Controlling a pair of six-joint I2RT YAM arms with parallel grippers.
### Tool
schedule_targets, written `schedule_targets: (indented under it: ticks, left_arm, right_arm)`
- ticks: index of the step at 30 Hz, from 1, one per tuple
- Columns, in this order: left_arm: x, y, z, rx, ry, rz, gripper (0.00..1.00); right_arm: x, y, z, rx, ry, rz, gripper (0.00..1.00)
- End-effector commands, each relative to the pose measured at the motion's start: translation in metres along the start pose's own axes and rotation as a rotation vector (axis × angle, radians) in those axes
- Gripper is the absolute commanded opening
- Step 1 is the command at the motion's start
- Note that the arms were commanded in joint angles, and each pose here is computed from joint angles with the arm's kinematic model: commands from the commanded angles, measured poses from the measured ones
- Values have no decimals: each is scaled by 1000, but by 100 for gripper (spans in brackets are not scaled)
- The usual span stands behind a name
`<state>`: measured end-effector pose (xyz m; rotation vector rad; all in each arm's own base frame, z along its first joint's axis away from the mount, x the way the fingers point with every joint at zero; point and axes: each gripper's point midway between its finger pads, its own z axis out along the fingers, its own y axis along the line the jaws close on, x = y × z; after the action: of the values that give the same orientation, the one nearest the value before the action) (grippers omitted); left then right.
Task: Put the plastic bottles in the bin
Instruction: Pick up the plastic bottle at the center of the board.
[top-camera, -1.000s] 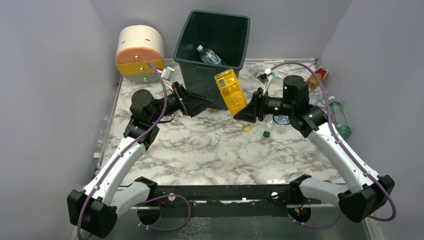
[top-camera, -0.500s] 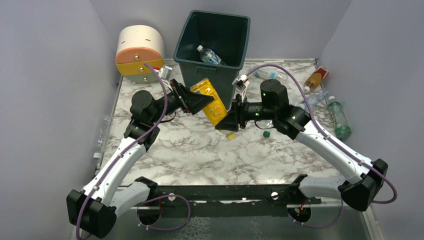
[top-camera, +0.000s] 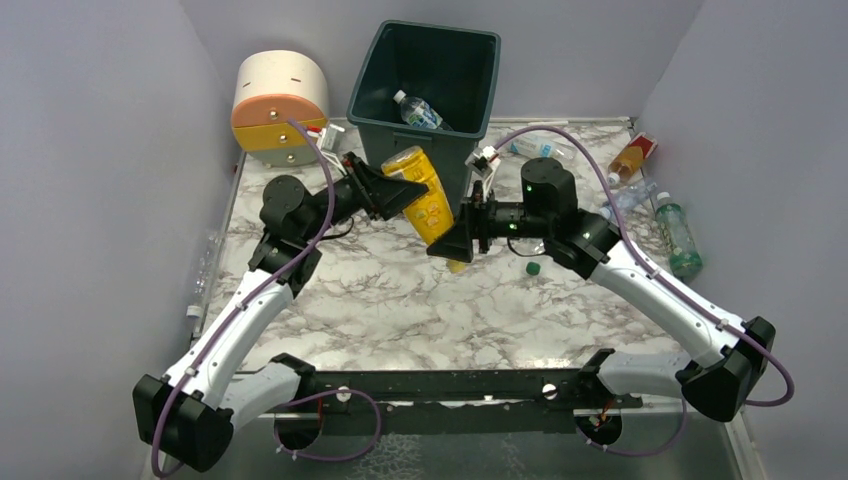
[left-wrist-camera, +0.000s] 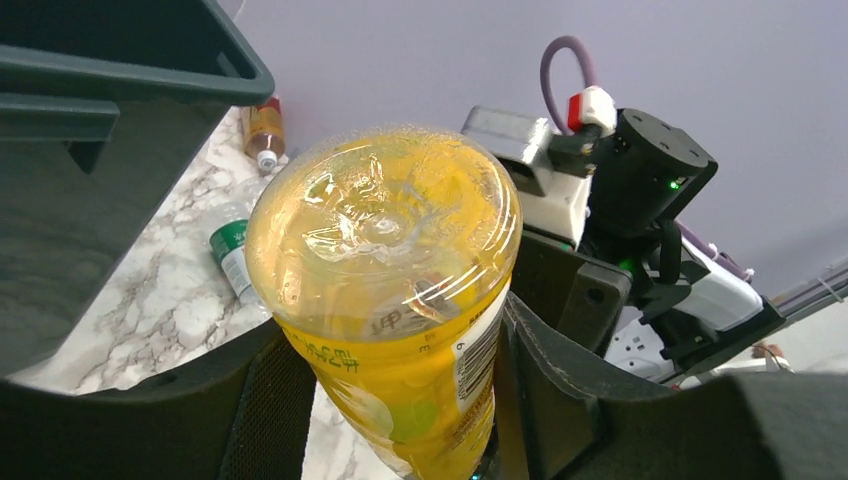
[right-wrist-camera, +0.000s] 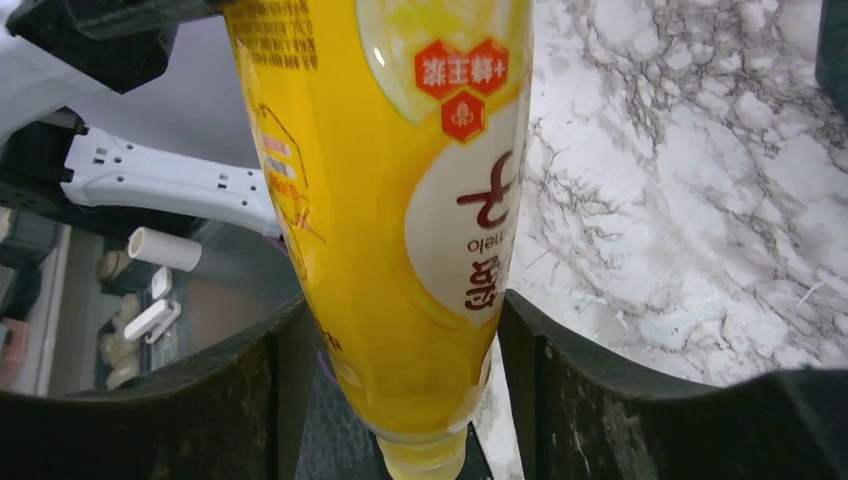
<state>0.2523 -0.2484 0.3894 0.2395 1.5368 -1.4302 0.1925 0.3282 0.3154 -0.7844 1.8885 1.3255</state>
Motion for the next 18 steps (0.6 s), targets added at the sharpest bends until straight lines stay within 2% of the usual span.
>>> schedule_targets:
  ticks: [1, 3, 4, 5, 10, 13, 18]
  left_arm:
    - [-29, -19, 6, 44, -65, 107, 41]
    - [-40, -23, 12, 46, -75, 140, 41]
    - [-47, -26, 15, 47, -81, 161, 42]
    - [-54, -27, 19, 45, -86, 179, 42]
    - [-89, -24, 44, 21, -116, 271, 45]
    - [-114, -16, 66, 12, -134, 320, 45]
    - [-156, 27, 99, -73, -184, 399, 45]
  right_arm:
    - [-8, -2, -9, 77, -28, 8, 75]
    - [-12, -7, -18, 143, -44, 5, 88]
    - [-14, -11, -24, 183, -52, -3, 97]
    - [-15, -13, -30, 219, -58, -8, 100]
    - [-20, -33, -67, 446, -92, -13, 99]
    - [-10, -57, -84, 610, -71, 13, 99]
    - [22, -90, -92, 759, -6, 77, 99]
